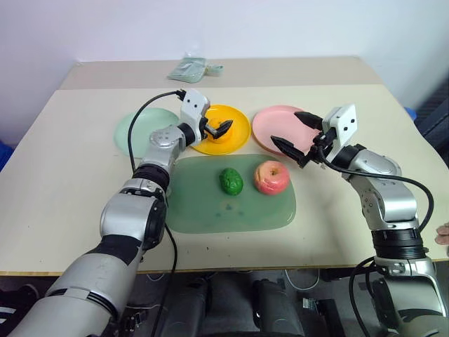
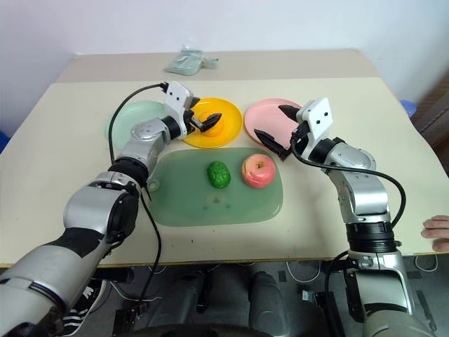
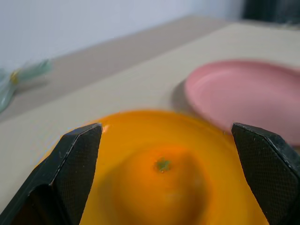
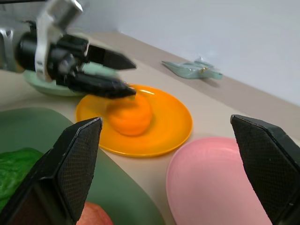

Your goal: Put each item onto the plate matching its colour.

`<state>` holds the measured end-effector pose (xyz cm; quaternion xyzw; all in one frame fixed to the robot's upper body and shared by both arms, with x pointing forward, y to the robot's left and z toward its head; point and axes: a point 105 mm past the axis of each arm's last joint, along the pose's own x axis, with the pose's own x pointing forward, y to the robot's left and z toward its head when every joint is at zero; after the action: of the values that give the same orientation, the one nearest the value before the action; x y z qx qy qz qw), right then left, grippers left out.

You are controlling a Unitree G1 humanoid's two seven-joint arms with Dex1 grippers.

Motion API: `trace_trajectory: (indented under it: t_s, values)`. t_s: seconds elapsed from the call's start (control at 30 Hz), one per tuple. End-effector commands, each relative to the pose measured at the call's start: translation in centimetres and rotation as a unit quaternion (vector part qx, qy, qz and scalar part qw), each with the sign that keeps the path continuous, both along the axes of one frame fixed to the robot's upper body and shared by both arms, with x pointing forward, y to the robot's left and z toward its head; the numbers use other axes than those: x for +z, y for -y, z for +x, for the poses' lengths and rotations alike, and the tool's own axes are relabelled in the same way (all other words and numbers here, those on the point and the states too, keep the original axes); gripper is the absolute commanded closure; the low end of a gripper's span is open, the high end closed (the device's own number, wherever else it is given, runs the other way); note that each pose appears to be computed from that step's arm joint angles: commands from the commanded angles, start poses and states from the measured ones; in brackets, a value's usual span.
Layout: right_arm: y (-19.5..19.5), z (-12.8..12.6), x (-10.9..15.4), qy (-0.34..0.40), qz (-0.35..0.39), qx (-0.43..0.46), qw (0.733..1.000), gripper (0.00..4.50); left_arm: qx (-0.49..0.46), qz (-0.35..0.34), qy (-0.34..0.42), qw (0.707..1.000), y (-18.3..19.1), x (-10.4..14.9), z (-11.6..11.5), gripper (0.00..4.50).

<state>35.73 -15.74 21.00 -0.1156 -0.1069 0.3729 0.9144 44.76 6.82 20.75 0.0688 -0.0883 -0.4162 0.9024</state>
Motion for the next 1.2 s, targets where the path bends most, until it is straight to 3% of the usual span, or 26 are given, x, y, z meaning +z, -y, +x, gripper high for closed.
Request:
trace_trajectory:
  t_s: [0.03, 0.13, 0.23, 0.37, 0.47, 0.7, 1.17, 1.2]
  values:
    - [-0.5, -2.5, 1.7, 0.03, 0.009, 0.074, 0.997, 0.0, -0.105, -0.005, 0.058, 0.993, -1.1, 3.0, -2.2, 0.01]
    - [-1.3, -5.1, 1.6, 0.011, 0.013, 0.152, 0.988, 0.0, -0.196, -0.027, 0.046, 0.979, -2.7, 3.3, -4.3, 0.01]
    - [-1.7, -6.7, 0.9, -0.021, -0.009, 0.183, 0.983, 0.0, -0.277, -0.016, 0.011, 0.961, -3.2, 2.1, -6.6, 0.01]
    - [-1.7, -7.4, 0.7, -0.036, -0.033, 0.189, 0.981, 0.0, -0.347, 0.025, -0.02, 0.937, -3.3, -0.7, -9.6, 0.01]
    - [-1.5, -7.5, 0.5, -0.04, -0.051, 0.184, 0.981, 0.0, -0.349, 0.053, -0.026, 0.935, -3.5, -2.2, -10.4, 0.01]
    - [-0.9, -7.4, -1.2, -0.045, -0.104, 0.179, 0.977, 0.0, -0.332, 0.11, 0.022, 0.937, -2.0, -4.9, -10.4, 0.01]
    - [-0.8, -7.2, -0.9, -0.03, -0.1, 0.164, 0.981, 0.0, -0.277, 0.172, 0.027, 0.945, 0.6, -8.7, -8.8, 0.01]
    - [-0.9, -7.1, -0.8, -0.029, -0.101, 0.163, 0.981, 0.0, -0.28, 0.166, 0.022, 0.945, 0.8, -8.8, -8.9, 0.4]
